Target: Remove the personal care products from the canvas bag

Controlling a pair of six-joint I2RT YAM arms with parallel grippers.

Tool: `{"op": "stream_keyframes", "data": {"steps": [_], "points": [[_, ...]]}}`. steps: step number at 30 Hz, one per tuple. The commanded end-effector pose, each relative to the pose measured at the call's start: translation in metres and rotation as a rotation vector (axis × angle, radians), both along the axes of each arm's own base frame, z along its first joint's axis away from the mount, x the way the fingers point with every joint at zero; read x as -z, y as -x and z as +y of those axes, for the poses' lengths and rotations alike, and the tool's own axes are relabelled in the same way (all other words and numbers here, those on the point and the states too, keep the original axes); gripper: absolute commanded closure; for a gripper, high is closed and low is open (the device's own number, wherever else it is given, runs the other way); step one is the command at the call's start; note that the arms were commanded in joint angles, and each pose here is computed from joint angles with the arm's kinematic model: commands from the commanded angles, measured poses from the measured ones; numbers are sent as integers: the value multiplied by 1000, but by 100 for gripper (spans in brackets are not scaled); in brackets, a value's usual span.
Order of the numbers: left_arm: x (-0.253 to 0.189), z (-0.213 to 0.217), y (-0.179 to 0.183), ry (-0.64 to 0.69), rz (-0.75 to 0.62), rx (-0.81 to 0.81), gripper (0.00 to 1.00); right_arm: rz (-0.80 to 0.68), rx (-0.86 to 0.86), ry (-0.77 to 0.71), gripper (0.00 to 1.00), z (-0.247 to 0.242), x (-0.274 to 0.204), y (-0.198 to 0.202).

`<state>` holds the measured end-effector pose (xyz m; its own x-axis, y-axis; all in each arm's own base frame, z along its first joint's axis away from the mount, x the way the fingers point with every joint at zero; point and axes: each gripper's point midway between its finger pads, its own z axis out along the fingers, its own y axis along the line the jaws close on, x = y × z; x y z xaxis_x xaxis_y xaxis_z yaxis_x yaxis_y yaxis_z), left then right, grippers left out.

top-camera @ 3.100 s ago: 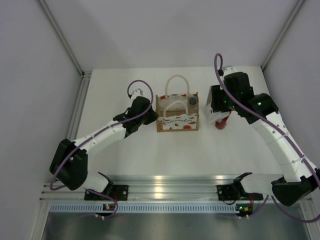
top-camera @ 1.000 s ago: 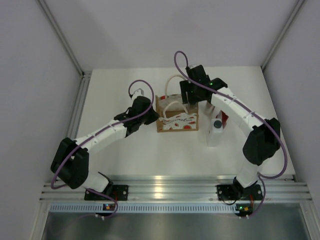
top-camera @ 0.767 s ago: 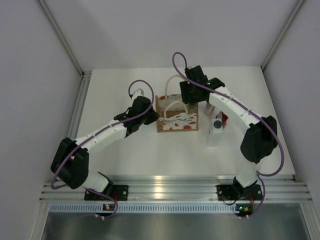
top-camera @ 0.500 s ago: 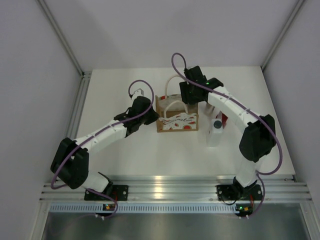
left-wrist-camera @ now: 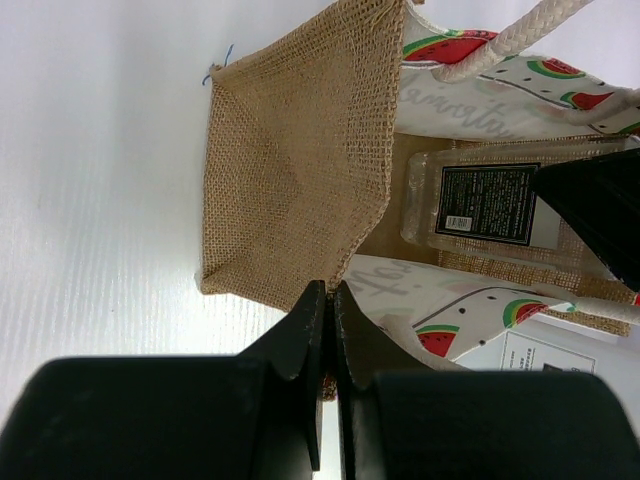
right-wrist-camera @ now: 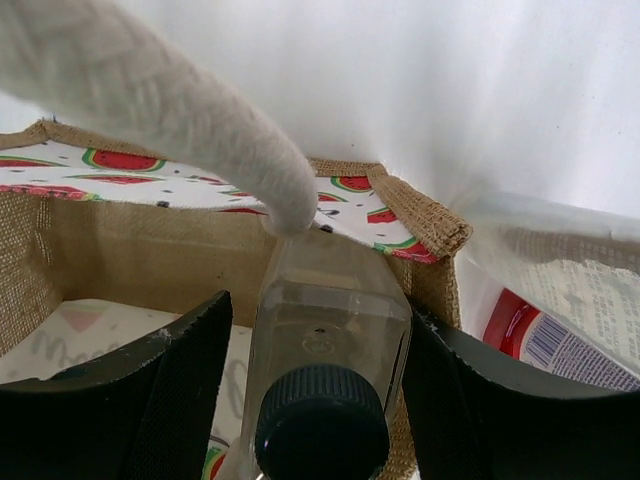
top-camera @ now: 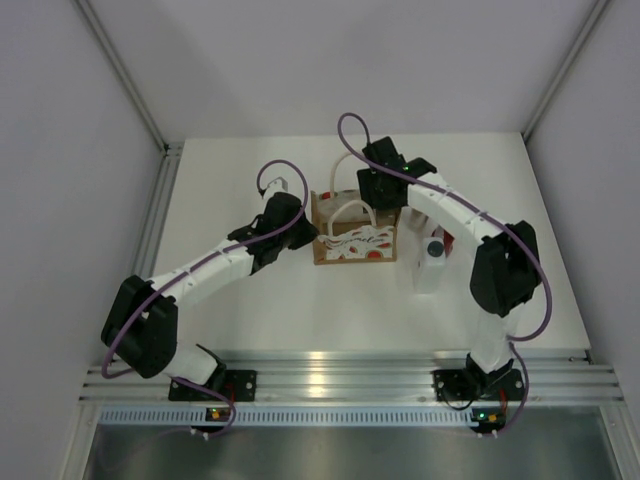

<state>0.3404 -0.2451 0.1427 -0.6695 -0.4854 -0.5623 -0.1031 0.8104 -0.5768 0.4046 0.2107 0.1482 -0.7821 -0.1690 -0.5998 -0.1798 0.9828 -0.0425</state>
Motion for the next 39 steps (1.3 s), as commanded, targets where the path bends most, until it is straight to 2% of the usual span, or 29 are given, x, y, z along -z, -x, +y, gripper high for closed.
{"op": "stream_keyframes", "data": {"steps": [1,11,17,20,21,25,26,27,39], "points": [[27,7,14,-73,82,26,100,-7,33,-7,37,1,3,-6],[29,6,13,-73,88,25,100,22,34,22,44,1,20,-1],[30,6,13,-71,90,23,100,3,30,7,62,2,14,0],[29,6,13,-68,90,23,100,-11,28,-5,73,3,7,-2],[29,6,13,-69,89,22,100,-14,25,-11,80,4,5,-3],[30,7,13,-73,89,21,100,-35,8,-41,90,10,-9,-4],[29,7,13,-71,86,21,100,-43,1,-51,98,12,-13,-5],[28,7,13,-71,86,21,100,-48,-1,-56,100,12,-16,-6],[27,6,13,-67,85,22,100,-159,-29,-146,100,14,-85,1]]}}
